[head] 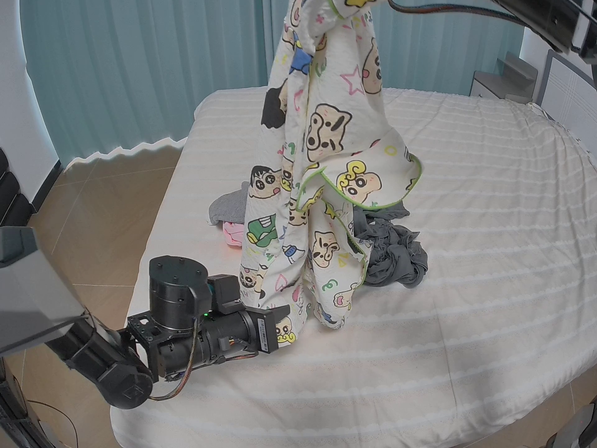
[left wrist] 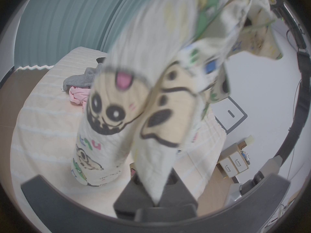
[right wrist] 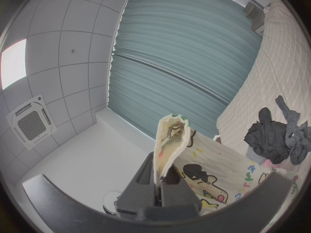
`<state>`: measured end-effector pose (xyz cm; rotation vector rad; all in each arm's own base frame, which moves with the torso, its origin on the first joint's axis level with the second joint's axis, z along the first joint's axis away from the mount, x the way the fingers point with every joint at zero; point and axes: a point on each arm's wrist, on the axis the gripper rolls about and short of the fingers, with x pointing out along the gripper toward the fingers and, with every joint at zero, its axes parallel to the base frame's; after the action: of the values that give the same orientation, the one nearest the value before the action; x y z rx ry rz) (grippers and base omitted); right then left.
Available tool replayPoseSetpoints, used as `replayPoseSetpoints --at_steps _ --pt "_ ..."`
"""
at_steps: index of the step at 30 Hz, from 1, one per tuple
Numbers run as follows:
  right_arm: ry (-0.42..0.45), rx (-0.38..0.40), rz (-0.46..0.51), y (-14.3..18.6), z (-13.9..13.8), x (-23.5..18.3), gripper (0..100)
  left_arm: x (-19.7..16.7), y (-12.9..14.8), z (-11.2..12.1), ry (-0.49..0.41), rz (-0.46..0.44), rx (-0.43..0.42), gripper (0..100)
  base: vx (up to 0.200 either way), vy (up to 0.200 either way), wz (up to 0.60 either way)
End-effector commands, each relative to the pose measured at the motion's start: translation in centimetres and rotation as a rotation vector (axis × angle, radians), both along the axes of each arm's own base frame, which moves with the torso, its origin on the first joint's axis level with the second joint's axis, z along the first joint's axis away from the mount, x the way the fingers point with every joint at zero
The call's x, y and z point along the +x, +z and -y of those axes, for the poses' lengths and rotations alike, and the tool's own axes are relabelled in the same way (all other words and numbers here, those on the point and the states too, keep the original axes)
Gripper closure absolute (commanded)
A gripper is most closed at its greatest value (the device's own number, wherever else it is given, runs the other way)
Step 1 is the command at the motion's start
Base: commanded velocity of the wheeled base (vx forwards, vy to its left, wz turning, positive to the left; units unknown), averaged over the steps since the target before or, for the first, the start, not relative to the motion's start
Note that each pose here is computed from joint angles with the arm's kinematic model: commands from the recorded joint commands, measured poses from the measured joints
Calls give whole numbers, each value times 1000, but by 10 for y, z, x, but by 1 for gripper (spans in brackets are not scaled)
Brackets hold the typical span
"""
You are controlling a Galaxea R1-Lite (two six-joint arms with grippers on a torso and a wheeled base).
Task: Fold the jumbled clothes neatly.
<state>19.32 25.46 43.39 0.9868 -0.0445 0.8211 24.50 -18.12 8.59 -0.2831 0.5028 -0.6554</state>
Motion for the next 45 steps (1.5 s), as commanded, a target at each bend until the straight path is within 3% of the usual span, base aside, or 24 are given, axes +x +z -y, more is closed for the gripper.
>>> replayPoseSetpoints --at_steps 1,7,14,23,27,36,41,45 --pt "-63 -24 -27 -6 29 6 100 -28 30 -19 0 44 -66 100 0 0 0" --pt "-141 -79 -114 -36 62 28 100 -76 53 -52 -44 74 -104 100 0 0 0" --pt "-245 -93 -140 -57 89 48 100 -107 93 -77 -34 138 -150 100 0 0 0" --pt "-300 -98 -166 -68 120 37 100 -122 173 -115 124 252 -178 100 0 0 0" --pt "-313 -95 -160 -66 128 30 100 -119 193 -125 193 299 -168 100 0 0 0" --pt "-345 -93 -47 -44 144 5 100 -100 243 -135 395 521 -40 100 0 0 0" --pt "-333 -52 66 -20 144 -10 100 -90 266 -132 456 592 -22 100 0 0 0" --pt "-331 -42 99 -14 149 -21 100 -92 271 -133 507 629 -28 100 0 0 0"
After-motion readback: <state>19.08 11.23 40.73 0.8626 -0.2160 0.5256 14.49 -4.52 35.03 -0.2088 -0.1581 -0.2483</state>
